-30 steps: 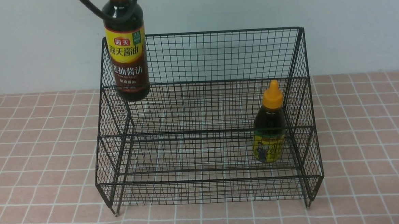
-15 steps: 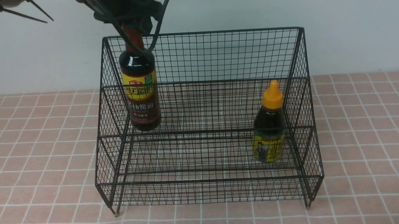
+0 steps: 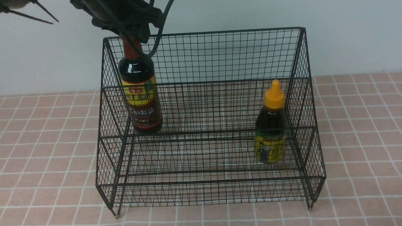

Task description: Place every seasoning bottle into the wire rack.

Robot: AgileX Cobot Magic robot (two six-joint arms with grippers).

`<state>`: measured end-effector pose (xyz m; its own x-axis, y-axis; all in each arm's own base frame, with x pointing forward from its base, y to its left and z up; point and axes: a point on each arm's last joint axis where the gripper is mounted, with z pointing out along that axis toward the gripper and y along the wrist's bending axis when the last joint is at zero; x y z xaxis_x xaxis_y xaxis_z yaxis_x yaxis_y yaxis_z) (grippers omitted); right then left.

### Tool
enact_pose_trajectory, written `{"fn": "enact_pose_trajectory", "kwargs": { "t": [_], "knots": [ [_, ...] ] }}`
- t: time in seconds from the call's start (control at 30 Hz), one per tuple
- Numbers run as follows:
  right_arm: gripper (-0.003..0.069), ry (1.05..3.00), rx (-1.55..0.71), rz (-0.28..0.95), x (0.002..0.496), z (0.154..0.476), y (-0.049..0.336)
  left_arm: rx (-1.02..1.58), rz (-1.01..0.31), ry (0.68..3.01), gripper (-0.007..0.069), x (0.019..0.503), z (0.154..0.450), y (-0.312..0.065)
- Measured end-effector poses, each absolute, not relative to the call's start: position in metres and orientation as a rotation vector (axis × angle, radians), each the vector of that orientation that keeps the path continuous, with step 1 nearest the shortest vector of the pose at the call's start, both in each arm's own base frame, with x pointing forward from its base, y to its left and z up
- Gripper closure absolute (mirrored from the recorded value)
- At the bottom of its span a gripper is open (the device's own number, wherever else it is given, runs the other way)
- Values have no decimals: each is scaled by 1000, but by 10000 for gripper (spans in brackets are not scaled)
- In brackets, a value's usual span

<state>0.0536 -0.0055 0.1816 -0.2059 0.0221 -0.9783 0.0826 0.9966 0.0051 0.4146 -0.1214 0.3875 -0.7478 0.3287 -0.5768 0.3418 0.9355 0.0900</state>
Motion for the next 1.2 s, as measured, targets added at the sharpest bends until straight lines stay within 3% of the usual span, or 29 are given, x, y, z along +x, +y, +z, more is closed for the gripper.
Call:
{"fn": "enact_pose_trajectory", "kwargs": {
  "t": [0.2,0.37,0.5,0.6,0.73,0.77,0.87,0.93,0.97,1.0,1.07,1.13,1.2],
  "knots": [
    [671,1778,77,-55,54,182,-5,421,-28,2370,207,387,434,-111],
    [671,1778,77,-55,54,182,-5,401,-37,2282,218,356,471,-102],
    [671,1778,77,-55,54,182,-5,372,-26,2172,389,314,513,-87],
    [671,1778,77,-55,54,182,-5,338,-14,2059,564,263,550,-70],
    [671,1778,77,-55,54,182,-5,289,-34,1945,623,196,579,-49],
    [671,1778,77,-55,54,182,-5,264,-51,1910,631,160,583,-38],
    [671,1778,77,-55,54,182,-5,243,-66,1893,632,113,574,-24],
    [671,1778,77,-55,54,182,-5,228,-78,1914,632,87,547,-16],
    [671,1778,77,-55,54,182,-5,228,-78,1914,632,85,547,-15],
    [671,1778,77,-55,54,182,-5,208,-98,1888,632,70,520,-11],
    [671,1778,77,-55,54,182,-5,196,-113,1866,632,61,501,-9],
    [671,1778,77,-55,54,182,-5,167,-151,1808,632,46,457,-5],
    [671,1778,77,-55,54,182,-5,156,-168,1768,632,42,441,-4]
  ]
}}
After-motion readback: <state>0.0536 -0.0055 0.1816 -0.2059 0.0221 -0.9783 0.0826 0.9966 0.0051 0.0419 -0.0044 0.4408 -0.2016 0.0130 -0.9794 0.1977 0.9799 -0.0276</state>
